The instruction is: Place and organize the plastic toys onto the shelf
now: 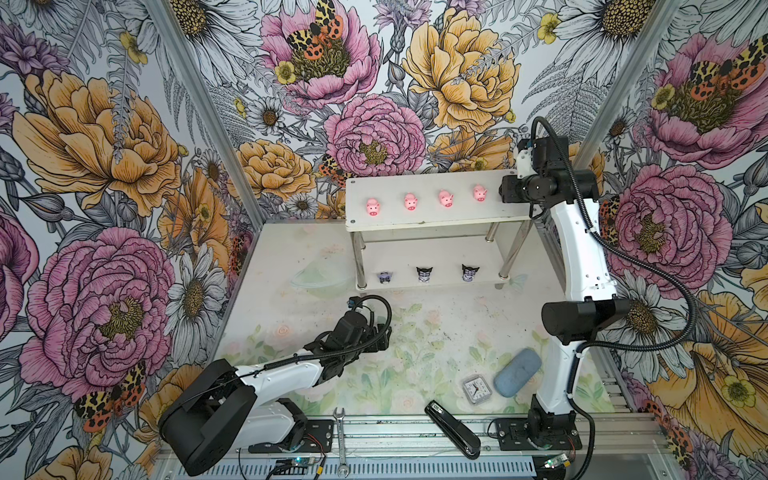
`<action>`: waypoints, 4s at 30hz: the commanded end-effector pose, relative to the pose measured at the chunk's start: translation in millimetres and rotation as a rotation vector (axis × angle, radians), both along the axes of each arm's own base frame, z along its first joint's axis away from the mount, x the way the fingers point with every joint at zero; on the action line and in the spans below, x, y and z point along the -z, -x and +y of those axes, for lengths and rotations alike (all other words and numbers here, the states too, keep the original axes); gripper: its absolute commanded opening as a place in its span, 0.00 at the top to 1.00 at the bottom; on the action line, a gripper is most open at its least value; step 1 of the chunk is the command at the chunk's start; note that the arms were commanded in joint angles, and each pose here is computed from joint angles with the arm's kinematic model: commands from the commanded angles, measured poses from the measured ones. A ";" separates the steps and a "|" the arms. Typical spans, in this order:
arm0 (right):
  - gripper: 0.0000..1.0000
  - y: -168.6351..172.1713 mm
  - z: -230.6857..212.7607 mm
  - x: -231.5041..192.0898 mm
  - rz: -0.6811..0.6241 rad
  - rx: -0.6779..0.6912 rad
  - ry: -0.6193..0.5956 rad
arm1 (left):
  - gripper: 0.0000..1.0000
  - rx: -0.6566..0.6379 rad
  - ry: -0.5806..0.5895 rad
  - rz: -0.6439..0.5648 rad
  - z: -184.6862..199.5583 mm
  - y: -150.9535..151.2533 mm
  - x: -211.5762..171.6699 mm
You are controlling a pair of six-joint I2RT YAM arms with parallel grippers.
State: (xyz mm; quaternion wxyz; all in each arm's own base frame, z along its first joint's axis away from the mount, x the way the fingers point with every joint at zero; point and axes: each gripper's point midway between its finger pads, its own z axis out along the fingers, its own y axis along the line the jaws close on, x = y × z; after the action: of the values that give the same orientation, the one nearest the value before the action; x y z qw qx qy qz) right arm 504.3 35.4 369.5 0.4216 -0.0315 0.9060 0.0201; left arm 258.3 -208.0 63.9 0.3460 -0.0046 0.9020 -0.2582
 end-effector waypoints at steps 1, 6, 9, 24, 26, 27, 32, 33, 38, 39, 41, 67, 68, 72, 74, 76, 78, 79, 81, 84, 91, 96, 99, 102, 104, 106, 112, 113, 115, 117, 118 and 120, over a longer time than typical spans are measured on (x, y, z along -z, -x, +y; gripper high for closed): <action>0.45 9.3 -4.3 -5.5 0.004 0.013 0.008 | 0.11 0.010 0.040 -0.023 -9.1 -5.8 -13.6; 0.40 26.3 -4.0 -33.0 -0.053 0.008 -0.002 | 0.11 0.013 0.044 -0.035 -8.8 -2.3 -17.8; 0.38 39.0 -4.4 -51.7 -0.094 0.009 -0.010 | 0.11 0.009 0.044 -0.044 -6.3 0.0 -21.2; 0.36 139.2 22.5 -52.4 -0.200 -0.076 -0.087 | 0.09 -0.095 -0.017 -0.177 43.6 10.1 -67.9; 0.35 154.0 24.3 -40.7 -0.247 -0.082 -0.118 | 0.08 -0.107 -0.014 -0.182 48.9 11.1 -70.2; 0.34 161.7 24.4 -32.3 -0.267 -0.082 -0.134 | 0.08 -0.113 -0.014 -0.183 51.4 11.5 -71.2; 0.33 188.0 21.8 12.1 -0.323 -0.062 -0.183 | 0.07 -0.195 -0.070 -0.233 75.2 4.7 -85.0; 0.32 190.8 20.2 23.0 -0.322 -0.051 -0.188 | 0.06 -0.215 -0.082 -0.251 81.2 2.8 -91.0; 0.32 201.3 22.3 59.3 -0.348 -0.055 -0.230 | 0.03 -0.322 -0.122 -0.334 111.7 -5.4 -118.7; 0.32 202.7 22.8 66.7 -0.348 -0.056 -0.236 | 0.01 -0.358 -0.126 -0.345 120.2 -7.2 -121.4; 0.32 204.8 24.5 82.6 -0.346 -0.065 -0.246 | 0.01 -0.450 -0.128 -0.360 140.1 -9.7 -124.0; 0.00 209.6 -1.9 153.9 -0.387 0.059 -0.167 | 0.01 -0.692 -0.195 -0.670 212.4 -10.9 -141.8; 0.00 209.2 -1.7 154.3 -0.390 0.058 -0.170 | 0.01 -0.688 -0.190 -0.670 211.3 -11.8 -141.4; 0.00 208.4 -2.2 158.4 -0.385 0.061 -0.166 | 0.01 -0.660 -0.211 -0.660 207.5 -16.5 -139.9; 0.00 208.3 -2.1 158.8 -0.387 0.061 -0.168 | 0.01 -0.652 -0.220 -0.654 206.4 -18.3 -140.7; 0.00 207.8 -1.8 161.2 -0.382 0.060 -0.167 | 0.01 -0.643 -0.220 -0.653 204.8 -20.2 -141.6; 0.00 206.7 -1.8 162.9 -0.376 0.063 -0.169 | 0.01 -0.643 -0.216 -0.650 204.1 -22.0 -143.2; 0.00 205.8 -1.3 164.1 -0.372 0.063 -0.170 | 0.01 -0.645 -0.217 -0.643 204.2 -23.2 -143.2; 0.00 203.1 -1.0 166.7 -0.361 0.067 -0.175 | 0.01 -0.634 -0.213 -0.629 201.9 -26.5 -143.2; 0.02 196.4 4.8 160.5 -0.363 0.050 -0.203 | 0.02 -0.577 -0.164 -0.613 188.4 -35.2 -145.5; 0.23 175.7 26.8 130.8 -0.386 -0.045 -0.268 | 0.01 -0.451 -0.112 -0.570 154.1 -58.1 -154.8; 0.37 172.7 38.6 130.1 -0.350 -0.099 -0.292 | 0.01 -0.391 -0.115 -0.560 132.9 -64.7 -155.6; 0.37 177.6 40.9 120.9 -0.357 -0.108 -0.292 | 0.01 -0.391 -0.138 -0.575 127.2 -63.7 -160.9; 0.37 183.7 36.3 118.8 -0.332 -0.076 -0.255 | 0.01 -0.402 -0.169 -0.580 124.2 -61.2 -167.9; 0.41 190.4 33.7 113.0 -0.322 -0.052 -0.212 | 0.01 -0.400 -0.157 -0.586 122.8 -58.9 -173.3; 0.43 198.5 35.3 104.9 -0.312 -0.046 -0.170 | 0.01 -0.418 -0.132 -0.588 125.3 -56.0 -179.4; 0.44 220.9 46.1 47.0 -0.365 -0.025 -0.108 | 0.01 -0.474 -0.063 -0.614 134.0 -48.9 -206.9; 0.44 223.5 49.1 34.9 -0.381 -0.029 -0.107 | 0.01 -0.455 -0.051 -0.618 130.5 -48.3 -211.7; 0.46 224.9 58.4 10.8 -0.410 -0.051 -0.119 | 0.01 -0.414 -0.030 -0.630 122.5 -48.2 -220.8; 0.50 221.7 74.5 -8.2 -0.420 -0.091 -0.135 | 0.01 -0.393 -0.009 -0.627 116.7 -50.0 -227.5; 0.50 219.6 86.1 -20.6 -0.425 -0.121 -0.146 | 0.01 -0.381 -0.002 -0.624 113.5 -51.1 -231.6; 0.50 211.0 113.3 -31.9 -0.411 -0.181 -0.136 | 0.02 -0.362 0.006 -0.612 108.1 -53.4 -237.3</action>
State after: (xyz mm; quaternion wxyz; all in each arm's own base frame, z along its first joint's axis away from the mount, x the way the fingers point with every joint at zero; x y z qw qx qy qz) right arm 283.7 131.4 402.1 0.6126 -0.0670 0.7767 0.1302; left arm 311.0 -88.2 293.6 0.6531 -0.1020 0.7329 -0.1609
